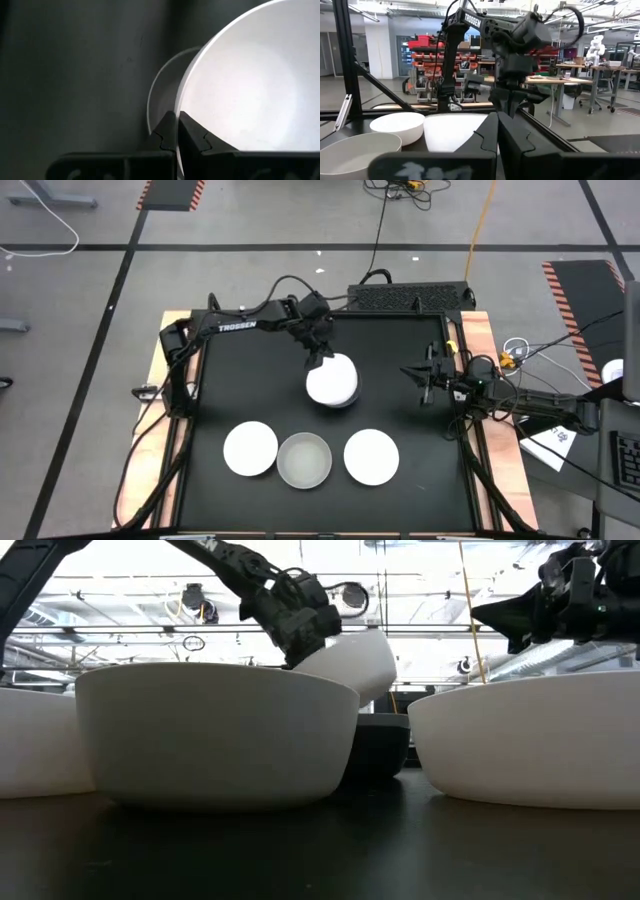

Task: Nest bowls inside each other
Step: Stack the top white bowl on the gray bowl, then stack the right white bowl on the white bowl

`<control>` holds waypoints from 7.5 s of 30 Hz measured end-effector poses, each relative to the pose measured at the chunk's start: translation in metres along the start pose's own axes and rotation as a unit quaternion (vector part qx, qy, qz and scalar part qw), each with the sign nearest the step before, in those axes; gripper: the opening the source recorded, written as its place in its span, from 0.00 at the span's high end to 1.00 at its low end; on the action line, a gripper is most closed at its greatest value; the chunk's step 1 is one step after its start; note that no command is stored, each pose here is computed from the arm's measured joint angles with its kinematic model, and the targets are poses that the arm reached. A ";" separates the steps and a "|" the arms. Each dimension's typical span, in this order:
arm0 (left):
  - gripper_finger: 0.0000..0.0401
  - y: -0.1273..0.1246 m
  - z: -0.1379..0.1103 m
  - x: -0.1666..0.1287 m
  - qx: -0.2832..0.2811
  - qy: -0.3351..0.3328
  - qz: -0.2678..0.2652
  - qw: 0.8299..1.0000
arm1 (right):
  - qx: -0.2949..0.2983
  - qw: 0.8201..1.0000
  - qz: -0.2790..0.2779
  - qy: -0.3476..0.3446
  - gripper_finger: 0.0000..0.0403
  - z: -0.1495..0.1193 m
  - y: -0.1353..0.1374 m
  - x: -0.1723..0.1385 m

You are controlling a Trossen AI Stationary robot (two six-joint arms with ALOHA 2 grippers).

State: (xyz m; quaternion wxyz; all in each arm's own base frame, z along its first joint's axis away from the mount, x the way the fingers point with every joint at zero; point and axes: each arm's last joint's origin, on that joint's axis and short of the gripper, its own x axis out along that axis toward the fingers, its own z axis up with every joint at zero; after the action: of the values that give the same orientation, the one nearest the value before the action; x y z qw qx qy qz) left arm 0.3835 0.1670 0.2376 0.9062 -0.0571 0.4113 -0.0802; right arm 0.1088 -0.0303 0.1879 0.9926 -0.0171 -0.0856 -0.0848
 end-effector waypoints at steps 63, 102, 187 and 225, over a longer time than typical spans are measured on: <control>1.00 -0.020 -0.008 0.029 -0.038 0.196 0.036 0.979 | 0.017 0.998 0.000 0.061 1.00 -0.012 0.000 -0.001; 0.28 -0.072 0.026 -0.066 0.006 0.101 0.072 0.992 | 0.026 0.998 0.004 0.065 1.00 -0.013 0.000 -0.001; 0.99 -0.185 -0.210 -0.176 0.054 -0.382 0.053 0.921 | 0.068 0.995 0.011 0.072 1.00 -0.014 0.001 -0.001; 0.98 -0.169 -0.262 -0.099 0.088 -0.403 0.007 0.911 | 0.063 0.995 0.012 0.071 1.00 -0.014 0.001 -0.001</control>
State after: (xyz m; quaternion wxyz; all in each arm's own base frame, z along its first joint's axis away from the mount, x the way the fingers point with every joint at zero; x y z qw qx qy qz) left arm 0.1046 0.0109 0.1675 0.9968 -0.0020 0.0026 -0.0800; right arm 0.1101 -0.0297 0.1743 0.9962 0.0500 -0.0199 -0.0686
